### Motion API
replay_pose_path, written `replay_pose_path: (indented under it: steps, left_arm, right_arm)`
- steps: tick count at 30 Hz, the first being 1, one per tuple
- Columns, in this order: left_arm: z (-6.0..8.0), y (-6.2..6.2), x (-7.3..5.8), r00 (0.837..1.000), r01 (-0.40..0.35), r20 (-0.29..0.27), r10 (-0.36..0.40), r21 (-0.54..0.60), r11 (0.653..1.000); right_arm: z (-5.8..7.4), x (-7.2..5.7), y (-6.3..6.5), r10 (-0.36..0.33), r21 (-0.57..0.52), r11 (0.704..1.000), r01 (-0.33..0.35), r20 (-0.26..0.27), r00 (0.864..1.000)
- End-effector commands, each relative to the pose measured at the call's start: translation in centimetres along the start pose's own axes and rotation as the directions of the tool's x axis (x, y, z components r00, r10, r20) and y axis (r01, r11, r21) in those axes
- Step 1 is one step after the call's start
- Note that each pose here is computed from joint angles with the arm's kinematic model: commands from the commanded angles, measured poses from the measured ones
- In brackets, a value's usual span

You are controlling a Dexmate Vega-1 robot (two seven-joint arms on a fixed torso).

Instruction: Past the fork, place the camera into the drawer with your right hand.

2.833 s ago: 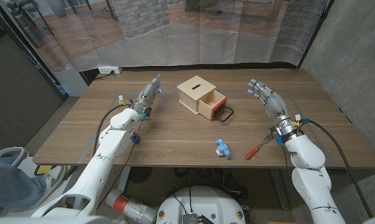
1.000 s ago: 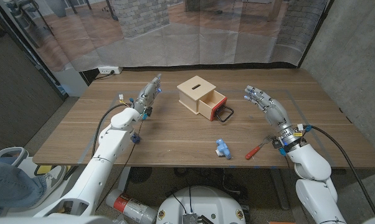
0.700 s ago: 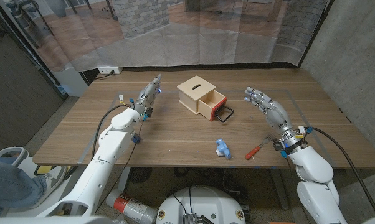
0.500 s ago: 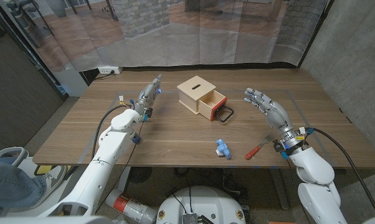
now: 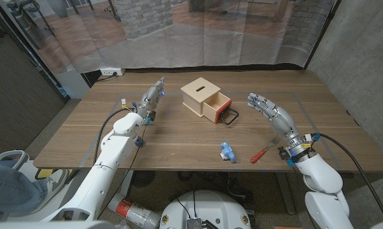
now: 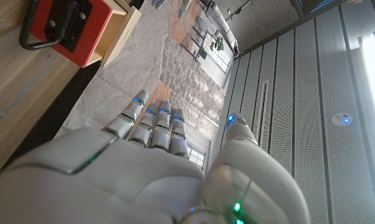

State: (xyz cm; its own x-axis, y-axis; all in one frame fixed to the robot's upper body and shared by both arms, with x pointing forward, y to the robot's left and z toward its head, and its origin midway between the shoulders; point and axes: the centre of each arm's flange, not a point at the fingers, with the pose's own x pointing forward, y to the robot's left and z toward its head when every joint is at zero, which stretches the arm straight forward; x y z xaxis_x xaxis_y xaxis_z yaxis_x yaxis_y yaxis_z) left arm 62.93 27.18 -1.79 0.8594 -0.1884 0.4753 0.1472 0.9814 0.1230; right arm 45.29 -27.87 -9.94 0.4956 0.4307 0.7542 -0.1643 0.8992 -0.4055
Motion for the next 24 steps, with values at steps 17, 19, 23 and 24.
replay_pose_path:
  steps: [17, 19, 23, 24]
  left_arm:
    - [-0.3, -0.4, 1.3, 1.0, 0.022, -0.001, -0.022, 0.002, 1.0]
    - [-0.3, -0.4, 1.3, 1.0, 0.022, -0.001, -0.022, 0.002, 1.0]
    - [-0.4, -0.4, 1.1, 1.0, 0.018, -0.004, -0.018, 0.0, 1.0]
    - [-0.4, -0.3, 1.1, 1.0, 0.017, -0.004, -0.017, 0.001, 1.0]
  right_arm:
    - [1.7, 0.0, 1.9, 0.034, -0.142, 0.989, -0.027, 0.05, 0.998]
    - [1.7, -0.1, 1.9, 0.034, -0.143, 0.989, -0.027, 0.049, 0.998]
    - [2.0, -0.7, 2.3, 0.033, -0.165, 0.986, -0.024, 0.047, 0.998]
    - [2.0, -0.9, 2.4, 0.035, -0.169, 0.985, -0.026, 0.047, 0.998]
